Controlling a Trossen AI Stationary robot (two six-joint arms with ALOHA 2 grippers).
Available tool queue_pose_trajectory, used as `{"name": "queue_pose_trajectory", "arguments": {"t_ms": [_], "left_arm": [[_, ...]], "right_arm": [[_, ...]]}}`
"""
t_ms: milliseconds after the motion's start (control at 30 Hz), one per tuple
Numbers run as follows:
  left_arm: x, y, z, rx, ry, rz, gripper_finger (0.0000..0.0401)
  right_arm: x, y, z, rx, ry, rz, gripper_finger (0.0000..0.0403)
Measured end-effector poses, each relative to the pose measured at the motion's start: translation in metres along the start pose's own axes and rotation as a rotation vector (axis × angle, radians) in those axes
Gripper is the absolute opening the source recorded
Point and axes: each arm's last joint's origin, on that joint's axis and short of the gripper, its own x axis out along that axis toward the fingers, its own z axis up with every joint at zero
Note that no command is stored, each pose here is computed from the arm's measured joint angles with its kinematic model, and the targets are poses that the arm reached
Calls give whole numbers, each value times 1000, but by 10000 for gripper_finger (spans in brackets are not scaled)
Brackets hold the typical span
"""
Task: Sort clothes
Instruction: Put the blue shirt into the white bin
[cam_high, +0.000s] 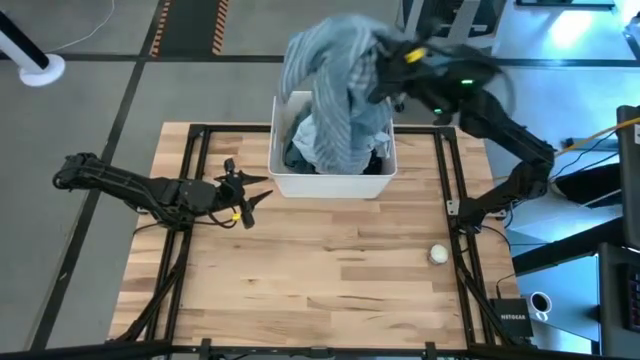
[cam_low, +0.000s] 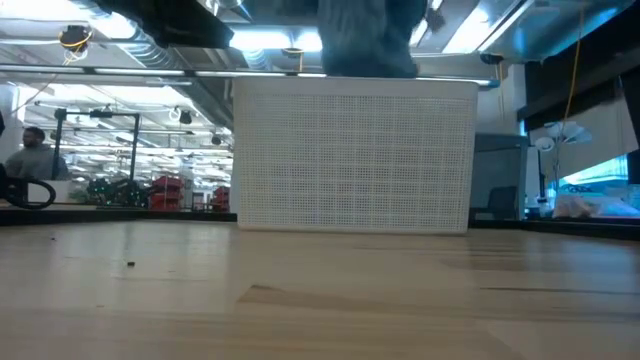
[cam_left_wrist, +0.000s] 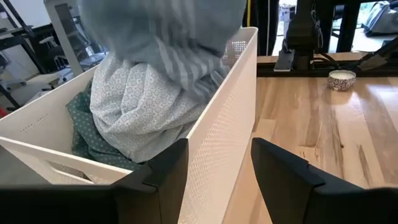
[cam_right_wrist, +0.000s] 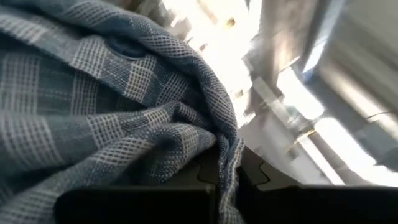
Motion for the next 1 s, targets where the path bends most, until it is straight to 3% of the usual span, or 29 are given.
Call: {"name": "queue_pose_trajectory", "arguments": {"t_ms": [167, 367, 700, 1000], "left_arm": [[1, 0, 0, 3, 2, 0, 171], [2, -1, -1, 10, 7, 0, 171], [2, -1, -1, 11, 9, 0, 171], [2, -2, -1, 9, 10, 0, 171]], "right_arm": [[22, 49, -31, -77, 203, 208, 17], [47, 116, -77, -83, 385, 398, 19], [73, 222, -147, 91, 489, 641, 21], [84, 294, -176, 196, 500, 760, 21]]}}
